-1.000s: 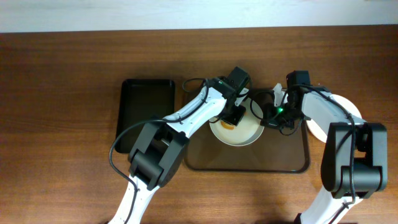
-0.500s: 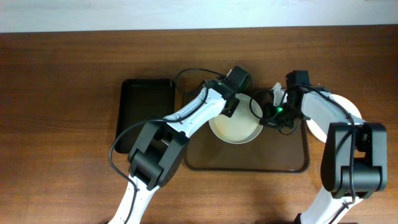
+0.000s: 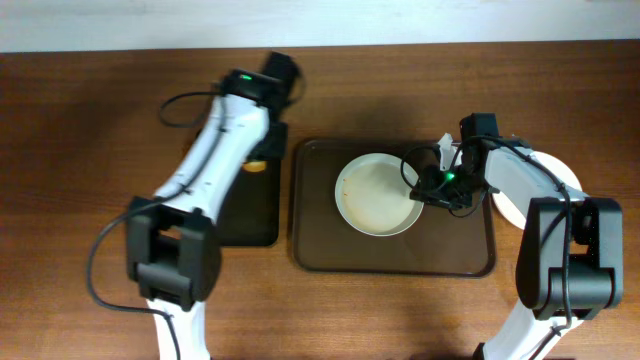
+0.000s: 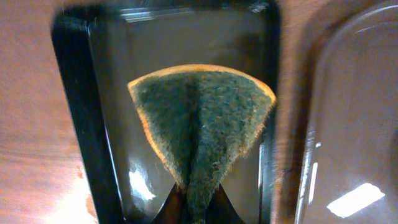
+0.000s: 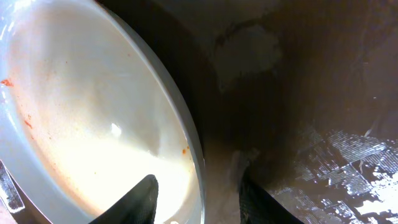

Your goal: Clean dirty plates on tray and stack at the side

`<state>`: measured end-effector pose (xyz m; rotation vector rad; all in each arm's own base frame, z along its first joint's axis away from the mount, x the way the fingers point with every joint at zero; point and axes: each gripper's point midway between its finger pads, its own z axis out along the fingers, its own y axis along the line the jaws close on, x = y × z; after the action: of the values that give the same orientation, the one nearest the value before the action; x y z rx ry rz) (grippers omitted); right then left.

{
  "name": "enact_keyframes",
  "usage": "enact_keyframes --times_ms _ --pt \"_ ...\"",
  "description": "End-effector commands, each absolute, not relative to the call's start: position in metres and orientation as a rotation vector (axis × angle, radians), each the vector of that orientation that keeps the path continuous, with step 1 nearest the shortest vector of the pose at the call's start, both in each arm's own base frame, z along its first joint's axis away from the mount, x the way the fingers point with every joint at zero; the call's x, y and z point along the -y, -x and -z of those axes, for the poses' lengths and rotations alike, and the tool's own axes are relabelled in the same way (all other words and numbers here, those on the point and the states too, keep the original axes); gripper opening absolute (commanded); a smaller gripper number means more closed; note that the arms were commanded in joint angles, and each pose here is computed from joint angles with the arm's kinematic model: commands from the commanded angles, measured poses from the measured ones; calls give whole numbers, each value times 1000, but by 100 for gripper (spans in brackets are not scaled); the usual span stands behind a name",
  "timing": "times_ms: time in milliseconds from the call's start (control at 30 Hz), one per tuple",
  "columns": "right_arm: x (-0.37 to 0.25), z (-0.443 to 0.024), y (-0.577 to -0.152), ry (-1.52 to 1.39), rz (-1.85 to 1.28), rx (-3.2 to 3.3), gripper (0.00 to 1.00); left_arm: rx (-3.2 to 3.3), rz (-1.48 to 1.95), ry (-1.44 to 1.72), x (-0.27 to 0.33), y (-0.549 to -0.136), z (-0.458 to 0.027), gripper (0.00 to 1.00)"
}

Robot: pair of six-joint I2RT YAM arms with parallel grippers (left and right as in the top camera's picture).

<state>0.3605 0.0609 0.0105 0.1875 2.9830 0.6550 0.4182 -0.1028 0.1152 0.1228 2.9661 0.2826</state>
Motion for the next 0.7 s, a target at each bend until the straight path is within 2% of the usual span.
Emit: enact_keyframes --times_ms 0,233,367,400,433,467,500,533,667 --pt "-60 -13 -360 -171 -634 -2981 43 -3096 -10 100 76 -404 -98 1" --pt "-60 -13 -360 -170 -634 -2980 43 -3094 -53 154 47 -397 -26 7" --pt "-61 -11 -355 -171 -623 -3003 43 -3085 -69 187 37 -396 -16 19" --pt "-61 -8 -352 -164 -606 -3012 43 -3085 -68 188 36 -396 -16 27" --pt "-60 -5 -350 -154 -559 -3027 42 -3086 -67 188 37 -396 -16 66" --pt "-59 -3 -348 -140 -518 -3038 41 -3086 -67 187 37 -396 -16 87" --pt "-60 -1 -348 -120 -484 -3045 24 -3085 -67 187 37 -396 -16 100" --pt "-62 0 -348 -98 -448 -3048 5 -3085 -67 187 37 -396 -16 100" --pt "-57 -15 -357 -142 -411 -3050 4 -3086 -67 187 37 -396 -16 100"
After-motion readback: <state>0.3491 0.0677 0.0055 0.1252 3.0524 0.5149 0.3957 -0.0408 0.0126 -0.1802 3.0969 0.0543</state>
